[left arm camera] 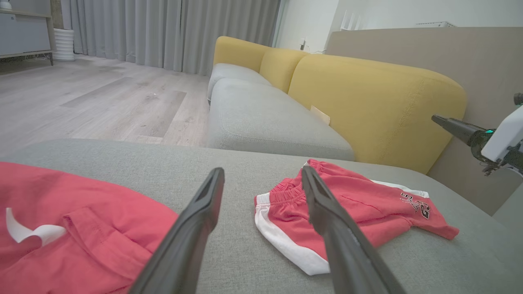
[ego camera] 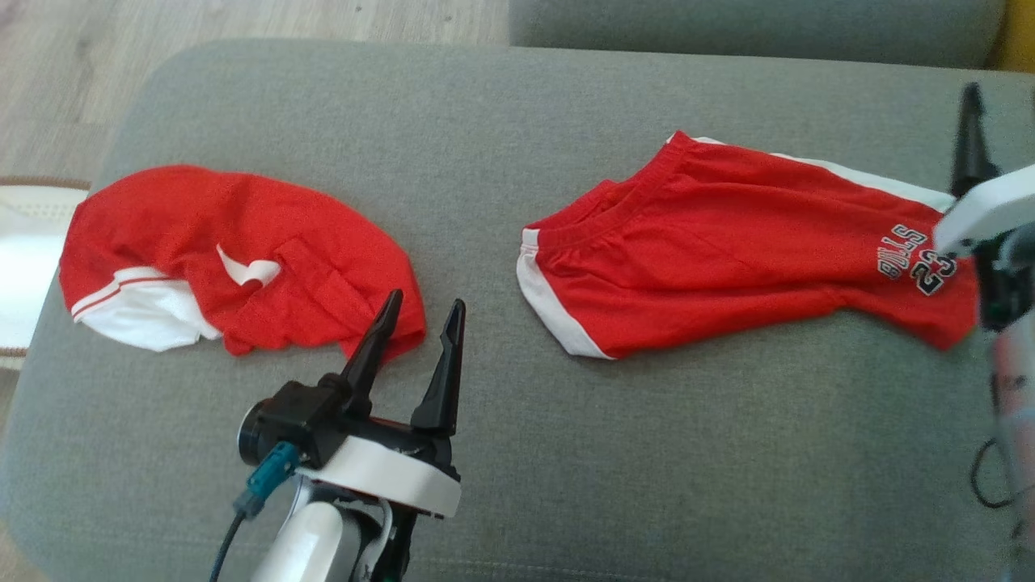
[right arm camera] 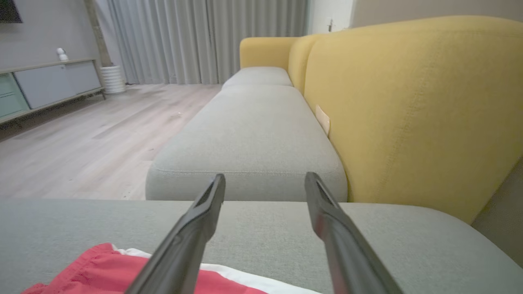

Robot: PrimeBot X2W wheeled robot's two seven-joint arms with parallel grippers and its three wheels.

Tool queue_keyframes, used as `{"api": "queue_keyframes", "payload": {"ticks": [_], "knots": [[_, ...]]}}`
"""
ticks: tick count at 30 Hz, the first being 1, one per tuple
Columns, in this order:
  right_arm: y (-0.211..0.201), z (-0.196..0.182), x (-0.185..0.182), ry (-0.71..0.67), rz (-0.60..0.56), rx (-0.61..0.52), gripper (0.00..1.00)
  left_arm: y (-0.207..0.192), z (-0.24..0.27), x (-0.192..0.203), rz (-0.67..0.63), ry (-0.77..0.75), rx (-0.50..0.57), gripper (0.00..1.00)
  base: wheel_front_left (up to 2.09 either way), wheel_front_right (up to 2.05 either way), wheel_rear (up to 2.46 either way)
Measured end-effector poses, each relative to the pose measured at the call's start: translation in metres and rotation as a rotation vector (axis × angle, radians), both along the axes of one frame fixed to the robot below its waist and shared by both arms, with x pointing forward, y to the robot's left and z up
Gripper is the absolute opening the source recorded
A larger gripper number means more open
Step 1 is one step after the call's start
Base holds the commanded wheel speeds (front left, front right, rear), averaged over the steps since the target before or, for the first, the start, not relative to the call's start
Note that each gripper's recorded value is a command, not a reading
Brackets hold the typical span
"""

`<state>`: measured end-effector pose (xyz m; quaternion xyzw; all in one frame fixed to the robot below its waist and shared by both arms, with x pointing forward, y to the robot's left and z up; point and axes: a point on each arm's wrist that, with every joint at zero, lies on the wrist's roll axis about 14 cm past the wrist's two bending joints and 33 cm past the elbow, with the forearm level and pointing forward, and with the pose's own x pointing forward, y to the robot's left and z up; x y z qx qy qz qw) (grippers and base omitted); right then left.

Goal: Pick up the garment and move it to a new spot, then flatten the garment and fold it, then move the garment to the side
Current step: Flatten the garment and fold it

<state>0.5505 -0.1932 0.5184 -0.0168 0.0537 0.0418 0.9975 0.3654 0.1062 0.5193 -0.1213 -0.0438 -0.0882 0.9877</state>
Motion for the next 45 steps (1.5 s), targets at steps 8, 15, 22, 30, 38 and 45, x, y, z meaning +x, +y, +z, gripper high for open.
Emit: {"api": "queue_keyframes", "payload": {"ticks": [8,15,22,30,38,45], "knots": [[0.042,0.049,-0.017,-0.205,0.1,0.053,1.0,-0.01,0.013,-0.002,-0.031,-0.039,-0.006,1.0,0.0,0.0,0.0],[0.055,0.047,-0.073,-0.276,0.122,0.18,1.0,-0.024,0.022,-0.002,-0.069,-0.068,-0.012,1.0,0.0,0.0,0.0],[0.061,0.012,-0.147,-0.225,0.109,0.247,1.0,-0.036,0.03,-0.008,-0.108,-0.089,-0.026,1.0,0.0,0.0,0.0],[0.068,-0.021,-0.19,-0.128,0.106,0.296,1.0,-0.04,0.025,-0.013,-0.125,-0.076,-0.026,1.0,0.0,0.0,0.0],[0.065,-0.018,-0.189,-0.141,0.098,0.298,1.0,-0.039,0.018,-0.009,-0.122,-0.056,-0.016,1.0,0.0,0.0,0.0],[0.06,-0.02,-0.183,-0.137,0.083,0.298,1.0,-0.047,-0.002,-0.003,-0.153,-0.009,0.028,1.0,0.0,0.0,0.0]]}}
